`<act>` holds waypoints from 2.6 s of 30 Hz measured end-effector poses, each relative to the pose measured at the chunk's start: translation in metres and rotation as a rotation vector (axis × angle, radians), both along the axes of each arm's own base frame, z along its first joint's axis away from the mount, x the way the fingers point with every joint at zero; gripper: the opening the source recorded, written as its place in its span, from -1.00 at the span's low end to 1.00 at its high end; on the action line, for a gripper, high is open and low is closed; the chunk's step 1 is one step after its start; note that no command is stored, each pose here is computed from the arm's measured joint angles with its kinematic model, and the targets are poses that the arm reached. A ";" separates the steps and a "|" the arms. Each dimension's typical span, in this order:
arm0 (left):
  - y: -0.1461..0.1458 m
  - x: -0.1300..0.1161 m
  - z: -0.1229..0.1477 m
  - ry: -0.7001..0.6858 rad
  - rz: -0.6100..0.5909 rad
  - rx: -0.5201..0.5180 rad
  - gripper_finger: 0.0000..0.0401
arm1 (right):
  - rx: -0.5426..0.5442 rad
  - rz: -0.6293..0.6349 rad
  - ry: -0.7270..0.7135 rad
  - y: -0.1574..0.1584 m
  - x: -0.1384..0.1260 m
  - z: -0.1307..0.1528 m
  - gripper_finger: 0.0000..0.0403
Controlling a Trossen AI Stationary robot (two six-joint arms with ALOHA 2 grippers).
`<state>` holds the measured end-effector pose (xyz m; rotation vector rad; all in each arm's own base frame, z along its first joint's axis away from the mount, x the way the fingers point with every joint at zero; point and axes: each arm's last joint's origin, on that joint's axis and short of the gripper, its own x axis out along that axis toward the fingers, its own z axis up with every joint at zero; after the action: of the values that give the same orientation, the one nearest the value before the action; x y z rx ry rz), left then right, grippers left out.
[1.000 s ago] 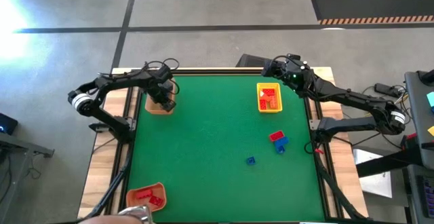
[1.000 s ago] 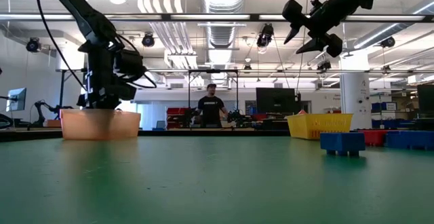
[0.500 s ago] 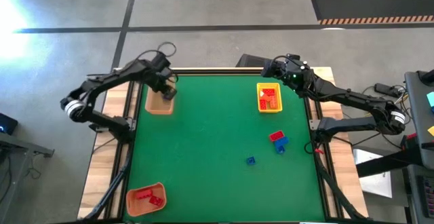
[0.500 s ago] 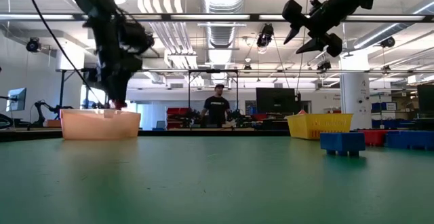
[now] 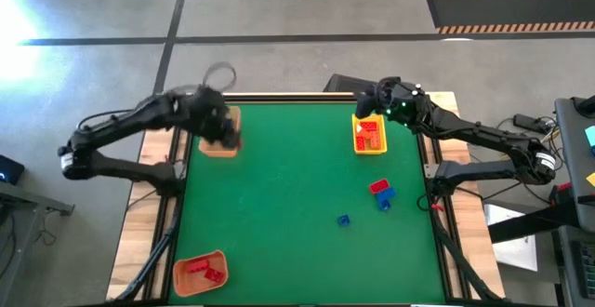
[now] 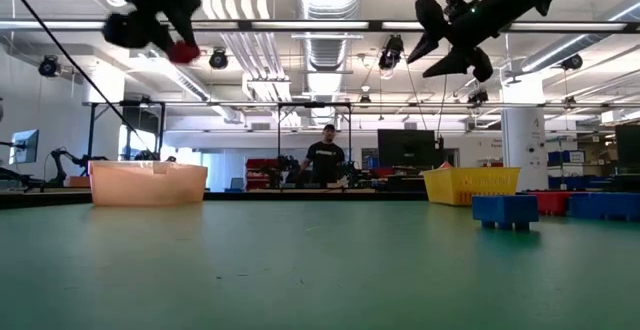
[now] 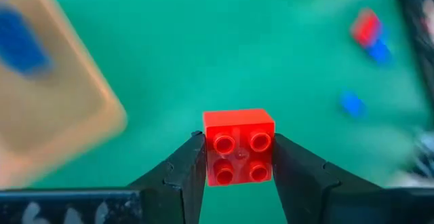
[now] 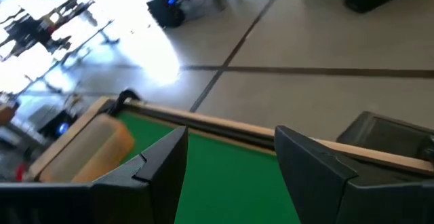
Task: Sort & place blocks by color
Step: Put the red game piece from the light orange bin into the orange bin, then put the blue game piece into the light orange bin
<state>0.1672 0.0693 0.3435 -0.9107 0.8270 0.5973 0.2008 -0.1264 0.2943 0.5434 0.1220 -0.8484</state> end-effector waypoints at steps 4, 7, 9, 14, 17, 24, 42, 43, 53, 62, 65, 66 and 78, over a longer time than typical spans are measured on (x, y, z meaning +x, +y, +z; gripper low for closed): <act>-0.060 0.007 -0.002 -0.007 -0.108 -0.204 -0.34 | -0.014 0.088 0.029 0.002 0.001 -0.001 0.04; -0.107 0.007 -0.004 0.052 -0.206 -0.319 -0.34 | -0.025 0.145 0.045 0.003 0.002 -0.001 0.04; -0.136 0.004 -0.009 0.119 -0.239 -0.388 -0.34 | -0.028 0.168 0.054 0.003 0.002 -0.001 0.04; -0.197 -0.009 -0.023 0.339 -0.277 -0.530 -0.34 | -0.013 0.230 0.080 0.006 0.000 -0.003 0.04; -0.220 -0.015 -0.032 0.434 -0.252 -0.554 -0.34 | 0.029 0.281 0.104 0.011 -0.004 -0.005 0.04; -0.249 0.001 -0.056 0.521 -0.180 -0.572 -0.34 | 0.129 0.373 0.163 0.024 -0.020 -0.006 0.04; -0.250 0.015 -0.054 0.492 -0.232 -0.588 0.23 | 0.472 0.431 0.041 0.049 -0.051 0.000 0.04; -0.245 0.016 -0.049 0.450 -0.241 -0.582 0.23 | 0.520 0.443 0.034 0.051 -0.052 -0.001 0.04; -0.159 0.019 -0.004 -0.100 -0.206 -0.095 0.24 | 0.841 0.495 0.111 0.086 -0.020 -0.019 0.04; -0.102 0.006 0.013 -0.204 -0.065 0.312 0.24 | 0.964 0.382 0.291 0.135 0.018 -0.049 0.04; -0.093 0.004 0.016 -0.200 -0.020 0.391 0.24 | 0.958 0.359 0.324 0.148 0.031 -0.050 0.04; -0.091 0.004 0.016 -0.199 -0.008 0.406 0.24 | 0.956 0.350 0.343 0.152 0.035 -0.050 0.04; -0.086 0.008 0.014 -0.167 0.057 0.499 0.24 | 1.026 0.335 0.711 0.189 0.103 -0.087 0.18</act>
<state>0.1754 -0.0166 0.3574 -0.5186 0.4690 0.7255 0.3037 0.0628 0.2068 1.1090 1.3144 -0.5664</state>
